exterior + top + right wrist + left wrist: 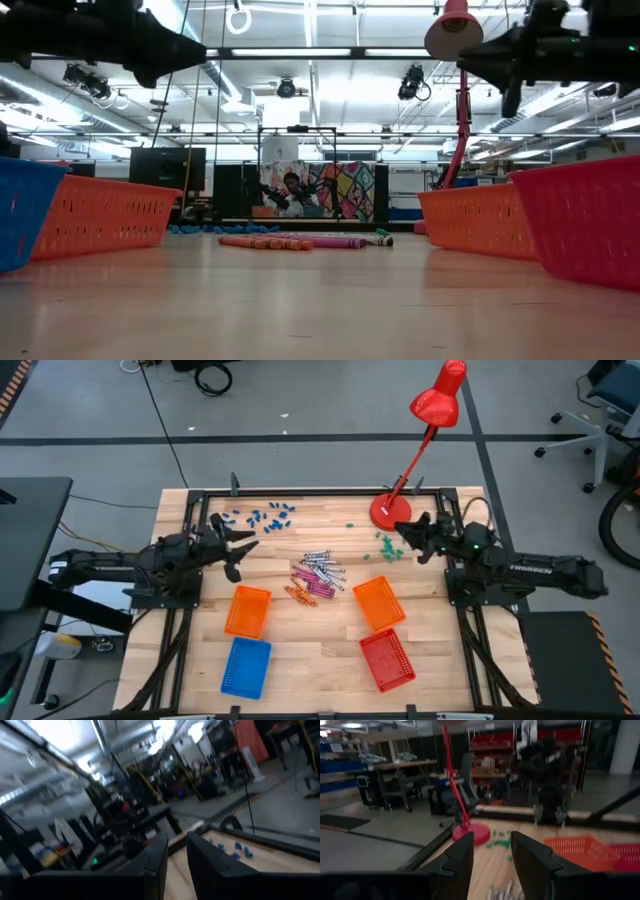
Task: Sort crayons
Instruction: Put the black crayon into the right orange bin
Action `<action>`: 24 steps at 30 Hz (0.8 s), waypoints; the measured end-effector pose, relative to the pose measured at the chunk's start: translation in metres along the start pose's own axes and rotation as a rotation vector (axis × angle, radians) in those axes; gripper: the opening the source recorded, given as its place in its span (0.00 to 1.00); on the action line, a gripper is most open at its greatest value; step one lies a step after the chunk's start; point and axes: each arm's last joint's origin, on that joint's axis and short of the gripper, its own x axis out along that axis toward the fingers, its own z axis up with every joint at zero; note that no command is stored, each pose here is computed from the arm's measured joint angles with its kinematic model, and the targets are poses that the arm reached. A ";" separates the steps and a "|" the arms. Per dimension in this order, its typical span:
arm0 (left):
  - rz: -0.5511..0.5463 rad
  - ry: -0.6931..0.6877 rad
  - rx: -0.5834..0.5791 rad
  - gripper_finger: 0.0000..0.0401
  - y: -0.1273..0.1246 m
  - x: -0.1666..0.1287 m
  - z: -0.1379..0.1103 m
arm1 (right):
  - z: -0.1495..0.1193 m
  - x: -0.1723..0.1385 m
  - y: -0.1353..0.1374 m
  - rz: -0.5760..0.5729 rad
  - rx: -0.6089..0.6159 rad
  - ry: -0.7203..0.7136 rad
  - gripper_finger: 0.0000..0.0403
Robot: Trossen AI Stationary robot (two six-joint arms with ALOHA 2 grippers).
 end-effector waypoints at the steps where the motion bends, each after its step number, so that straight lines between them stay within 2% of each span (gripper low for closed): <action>1: -0.001 0.015 0.007 0.35 -0.001 0.001 -0.002 | 0.000 0.006 0.002 -0.004 -0.009 0.024 0.19; 6: -0.002 0.037 0.008 0.35 -0.002 0.005 -0.005 | -0.011 0.045 0.013 -0.064 -0.069 0.192 0.19; 11: -0.002 0.044 0.009 0.35 -0.002 0.004 -0.005 | -0.033 0.093 0.020 -0.187 -0.179 0.455 0.19; 14: 0.014 0.034 0.035 0.35 0.000 0.005 -0.004 | -0.042 0.124 0.023 -0.223 -0.236 0.587 0.19; 21: 0.104 0.032 0.044 0.35 0.010 0.006 -0.004 | -0.061 0.179 0.025 -0.213 -0.455 0.843 0.19; 24: 0.120 0.034 0.027 0.35 0.012 0.007 -0.004 | -0.066 0.195 0.026 -0.216 -0.500 0.928 0.19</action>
